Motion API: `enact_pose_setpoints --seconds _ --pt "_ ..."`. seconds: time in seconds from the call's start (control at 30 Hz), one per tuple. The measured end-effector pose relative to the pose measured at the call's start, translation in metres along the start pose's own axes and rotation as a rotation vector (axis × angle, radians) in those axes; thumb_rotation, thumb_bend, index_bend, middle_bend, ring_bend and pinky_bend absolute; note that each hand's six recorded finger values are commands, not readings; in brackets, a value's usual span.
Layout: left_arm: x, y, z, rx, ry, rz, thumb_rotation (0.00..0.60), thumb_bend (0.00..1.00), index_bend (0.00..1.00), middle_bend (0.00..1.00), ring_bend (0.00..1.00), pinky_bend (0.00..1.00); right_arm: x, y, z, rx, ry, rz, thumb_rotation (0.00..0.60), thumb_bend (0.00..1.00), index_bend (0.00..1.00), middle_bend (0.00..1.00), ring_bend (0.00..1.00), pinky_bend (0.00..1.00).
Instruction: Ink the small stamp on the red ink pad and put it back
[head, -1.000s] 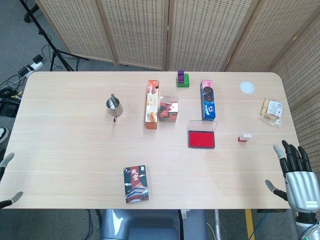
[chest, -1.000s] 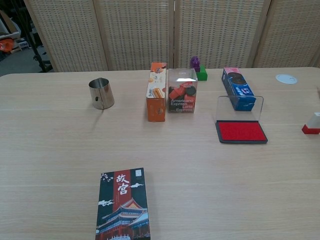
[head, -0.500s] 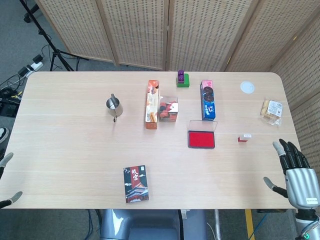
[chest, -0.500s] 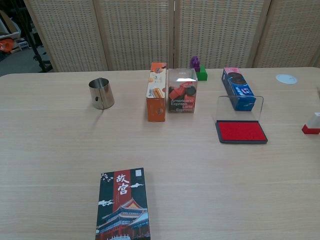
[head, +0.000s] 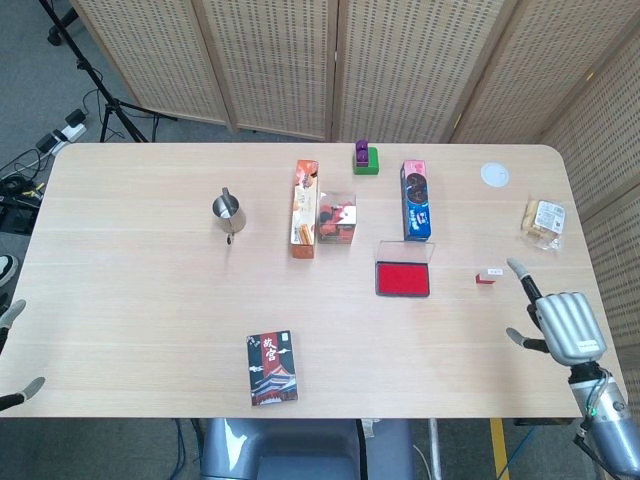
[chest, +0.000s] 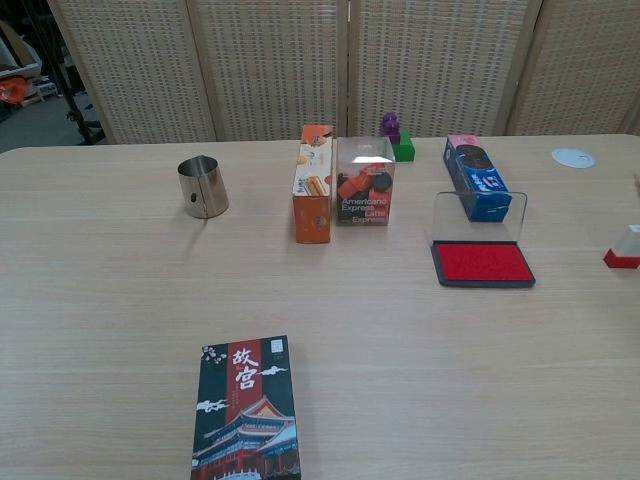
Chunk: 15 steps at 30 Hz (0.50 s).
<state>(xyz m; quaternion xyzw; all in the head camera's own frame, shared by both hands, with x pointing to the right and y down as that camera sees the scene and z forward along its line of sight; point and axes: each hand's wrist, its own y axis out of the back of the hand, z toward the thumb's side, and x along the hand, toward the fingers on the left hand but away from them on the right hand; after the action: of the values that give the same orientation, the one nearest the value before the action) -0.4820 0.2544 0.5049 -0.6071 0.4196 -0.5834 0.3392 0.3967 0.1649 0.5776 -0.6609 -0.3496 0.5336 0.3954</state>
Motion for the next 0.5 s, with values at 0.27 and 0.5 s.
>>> enact_pose_setpoints --seconds 0.27,0.5 --pt "0.005 -0.003 -0.003 0.0 0.019 -0.016 0.6 0.04 0.0 0.0 0.0 0.0 -0.057 -0.025 -0.008 0.071 -0.059 0.145 0.6 0.03 0.11 0.97 1.0 1.0" --pt "0.011 -0.008 -0.005 0.016 0.033 -0.035 0.6 0.04 0.0 0.0 0.0 0.0 -0.086 -0.047 -0.025 0.122 -0.144 0.22 0.6 0.14 0.27 0.97 1.0 1.0"
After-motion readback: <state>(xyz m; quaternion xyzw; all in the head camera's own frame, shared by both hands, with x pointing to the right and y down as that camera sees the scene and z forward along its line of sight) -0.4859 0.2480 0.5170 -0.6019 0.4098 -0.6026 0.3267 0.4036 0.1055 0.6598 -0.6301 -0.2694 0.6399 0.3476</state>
